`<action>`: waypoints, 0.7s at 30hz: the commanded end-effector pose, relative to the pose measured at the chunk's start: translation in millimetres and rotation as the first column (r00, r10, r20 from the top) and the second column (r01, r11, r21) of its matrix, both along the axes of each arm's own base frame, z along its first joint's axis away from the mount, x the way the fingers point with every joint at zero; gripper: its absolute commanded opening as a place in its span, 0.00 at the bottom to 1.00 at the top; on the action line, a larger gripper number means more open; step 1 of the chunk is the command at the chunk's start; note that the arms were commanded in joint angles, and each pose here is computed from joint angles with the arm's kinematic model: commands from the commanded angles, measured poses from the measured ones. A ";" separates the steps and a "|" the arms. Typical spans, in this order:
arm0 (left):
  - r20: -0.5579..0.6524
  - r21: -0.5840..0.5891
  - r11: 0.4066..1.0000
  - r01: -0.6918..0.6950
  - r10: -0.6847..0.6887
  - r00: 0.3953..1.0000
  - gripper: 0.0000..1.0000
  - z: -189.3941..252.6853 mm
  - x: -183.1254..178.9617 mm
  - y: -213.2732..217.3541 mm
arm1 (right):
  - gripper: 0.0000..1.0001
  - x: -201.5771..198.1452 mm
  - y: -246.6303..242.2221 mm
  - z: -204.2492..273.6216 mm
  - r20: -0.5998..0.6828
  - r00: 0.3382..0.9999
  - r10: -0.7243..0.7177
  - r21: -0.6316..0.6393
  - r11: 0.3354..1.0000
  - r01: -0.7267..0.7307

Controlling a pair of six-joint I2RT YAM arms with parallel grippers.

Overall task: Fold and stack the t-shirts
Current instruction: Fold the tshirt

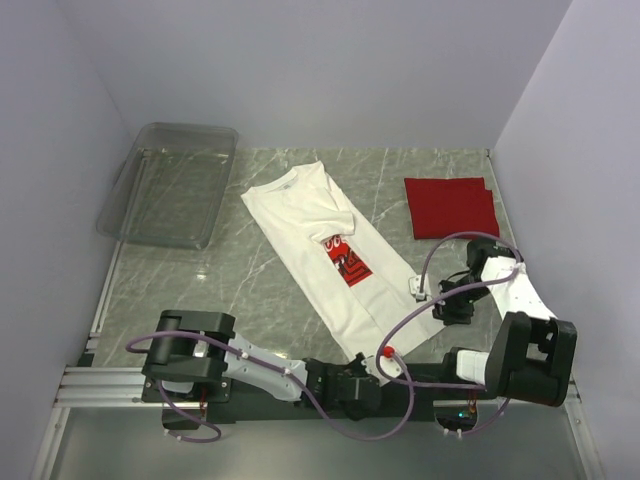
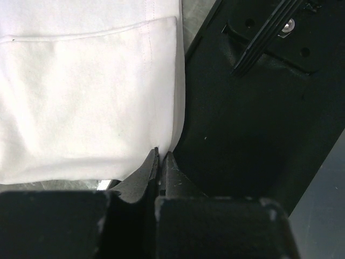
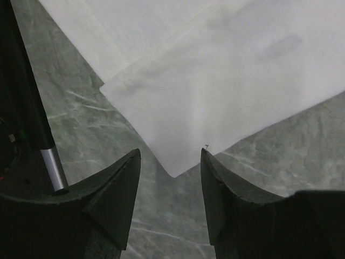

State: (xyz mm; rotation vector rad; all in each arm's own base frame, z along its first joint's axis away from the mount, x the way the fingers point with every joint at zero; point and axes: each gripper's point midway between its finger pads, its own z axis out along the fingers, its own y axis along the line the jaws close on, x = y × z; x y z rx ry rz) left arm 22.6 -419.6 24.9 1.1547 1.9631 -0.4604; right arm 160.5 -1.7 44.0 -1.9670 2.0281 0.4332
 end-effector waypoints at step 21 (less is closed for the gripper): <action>-0.107 -0.100 0.995 0.001 -0.012 0.994 0.01 8.3 -10.2 -7.1 | 0.35 -7.5 -9.5 -61.2 0.101 0.985 0.142 -0.159 0.979 -0.125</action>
